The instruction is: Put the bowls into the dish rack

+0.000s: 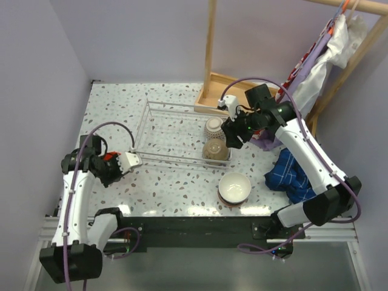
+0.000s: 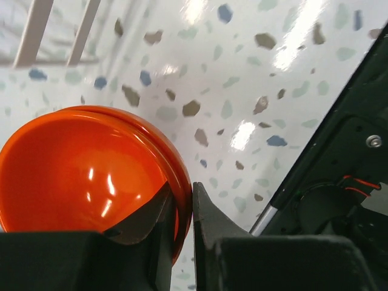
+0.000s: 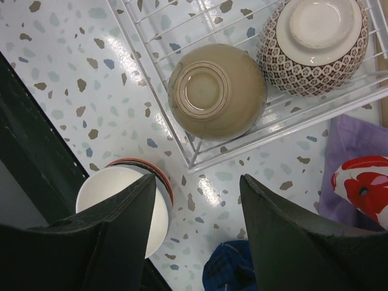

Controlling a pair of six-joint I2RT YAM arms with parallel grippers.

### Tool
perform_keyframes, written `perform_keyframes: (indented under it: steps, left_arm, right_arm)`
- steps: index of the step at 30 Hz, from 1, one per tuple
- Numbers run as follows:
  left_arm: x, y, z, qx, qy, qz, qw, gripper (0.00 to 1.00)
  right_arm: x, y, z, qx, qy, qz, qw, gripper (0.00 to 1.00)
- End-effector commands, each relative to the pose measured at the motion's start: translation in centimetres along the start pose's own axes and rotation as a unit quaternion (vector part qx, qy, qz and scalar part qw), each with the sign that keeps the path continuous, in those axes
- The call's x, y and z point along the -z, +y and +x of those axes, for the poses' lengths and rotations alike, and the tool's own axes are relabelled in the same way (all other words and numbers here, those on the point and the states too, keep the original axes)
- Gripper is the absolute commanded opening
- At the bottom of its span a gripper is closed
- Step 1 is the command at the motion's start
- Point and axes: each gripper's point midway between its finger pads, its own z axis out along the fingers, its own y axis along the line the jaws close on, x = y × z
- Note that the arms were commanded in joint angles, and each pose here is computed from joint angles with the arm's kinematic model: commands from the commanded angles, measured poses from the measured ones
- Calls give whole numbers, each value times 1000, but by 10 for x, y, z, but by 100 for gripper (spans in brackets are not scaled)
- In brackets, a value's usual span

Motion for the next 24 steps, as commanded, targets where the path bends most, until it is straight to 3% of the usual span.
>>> perform_keyframes:
  steps: [1,7,12,16,24]
  left_arm:
    - [0,-22,-42,-74,-93,38,992,0]
    - [-28,-42,-83,-92,-122,91,984,0]
    - [-61,-91,-119,-123,-110,149,975,0]
    - [-75,-109,-151,-155,-132,162,966,0]
    - [-106,-113,-155,-184,-98,154,966,0]
  right_arm:
    - [11,-3,4,20,-10,31,999,62]
    - [9,-4,31,23,18,47,998,61]
    - [12,-1,50,29,32,55,998,61]
    - [17,1,58,33,35,63,997,61]
    - [22,6,71,39,27,72,996,61]
